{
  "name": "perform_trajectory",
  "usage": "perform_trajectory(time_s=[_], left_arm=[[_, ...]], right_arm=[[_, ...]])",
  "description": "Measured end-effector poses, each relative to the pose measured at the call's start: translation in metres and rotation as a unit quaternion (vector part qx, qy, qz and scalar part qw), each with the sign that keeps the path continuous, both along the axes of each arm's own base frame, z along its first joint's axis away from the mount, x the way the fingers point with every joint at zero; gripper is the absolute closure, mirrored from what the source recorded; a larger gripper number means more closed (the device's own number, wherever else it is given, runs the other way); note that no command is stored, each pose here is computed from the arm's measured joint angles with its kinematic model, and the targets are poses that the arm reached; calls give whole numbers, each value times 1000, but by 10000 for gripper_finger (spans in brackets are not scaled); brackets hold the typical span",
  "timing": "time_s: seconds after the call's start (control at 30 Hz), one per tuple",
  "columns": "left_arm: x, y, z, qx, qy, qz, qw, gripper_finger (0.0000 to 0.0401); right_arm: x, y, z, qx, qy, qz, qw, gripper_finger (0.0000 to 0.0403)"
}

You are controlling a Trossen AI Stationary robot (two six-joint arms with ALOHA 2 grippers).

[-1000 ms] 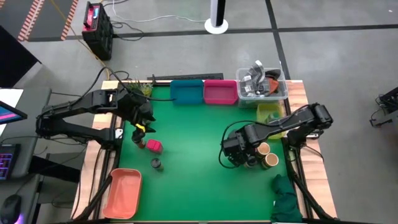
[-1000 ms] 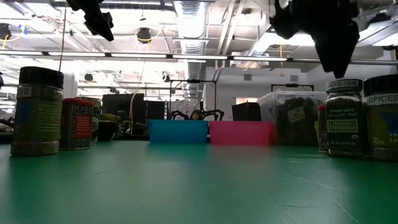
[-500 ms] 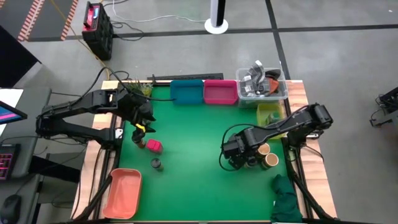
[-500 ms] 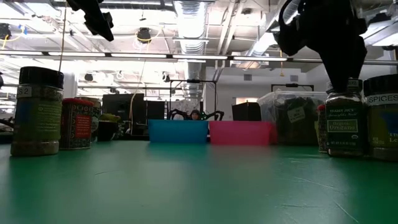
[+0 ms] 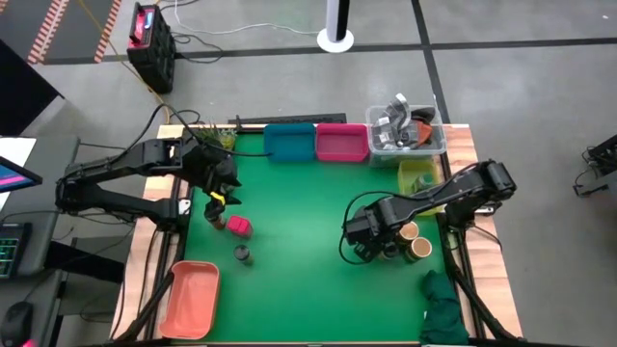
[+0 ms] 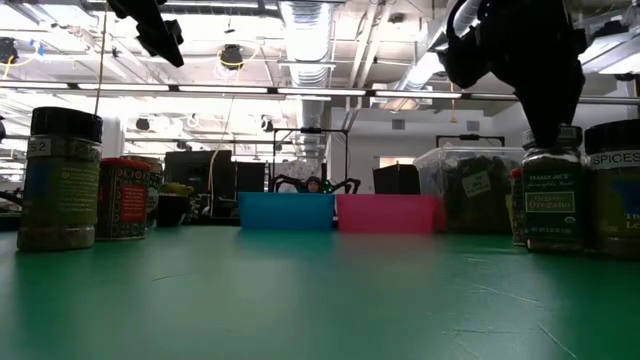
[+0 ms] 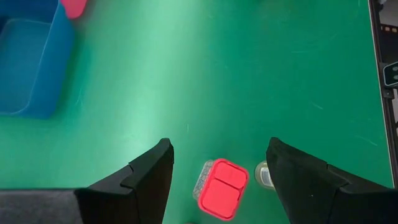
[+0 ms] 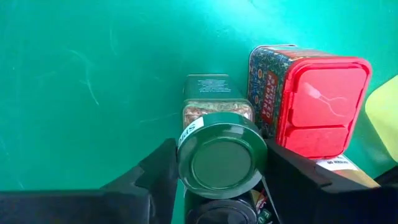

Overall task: Sort spices by type
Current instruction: Put the dark green spice bottle into the yellow bin

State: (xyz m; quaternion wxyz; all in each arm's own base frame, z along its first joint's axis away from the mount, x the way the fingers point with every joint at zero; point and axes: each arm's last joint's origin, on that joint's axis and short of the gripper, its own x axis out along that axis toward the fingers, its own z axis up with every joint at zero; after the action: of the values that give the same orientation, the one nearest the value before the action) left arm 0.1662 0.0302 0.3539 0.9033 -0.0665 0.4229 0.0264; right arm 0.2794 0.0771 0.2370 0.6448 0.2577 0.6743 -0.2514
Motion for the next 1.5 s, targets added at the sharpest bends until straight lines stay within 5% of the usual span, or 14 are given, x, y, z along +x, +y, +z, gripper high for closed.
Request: perform_trajectory(time_s=[0.3,0.5,0.93,1.17,1.5], left_arm=[[0,0,0,3,0,2,1000,157],[0,0,0,1,0,5,1000,157],[0,0,0,-3,1,10,1000,157],[-2,0,-2,-7,15,10,1000,157],[-3,0,-2,-8,20,11,1000,157]], right_arm=[[14,-7,18,3,-50,-8,999,178],[20,-23,50,-57,-93,-11,994,178],[-51,-83,106,-112,-56,-121,985,176],[-86,-95,94,-106,-46,-211,971,176],[-118,-94,76,-93,-33,-222,970,176]])
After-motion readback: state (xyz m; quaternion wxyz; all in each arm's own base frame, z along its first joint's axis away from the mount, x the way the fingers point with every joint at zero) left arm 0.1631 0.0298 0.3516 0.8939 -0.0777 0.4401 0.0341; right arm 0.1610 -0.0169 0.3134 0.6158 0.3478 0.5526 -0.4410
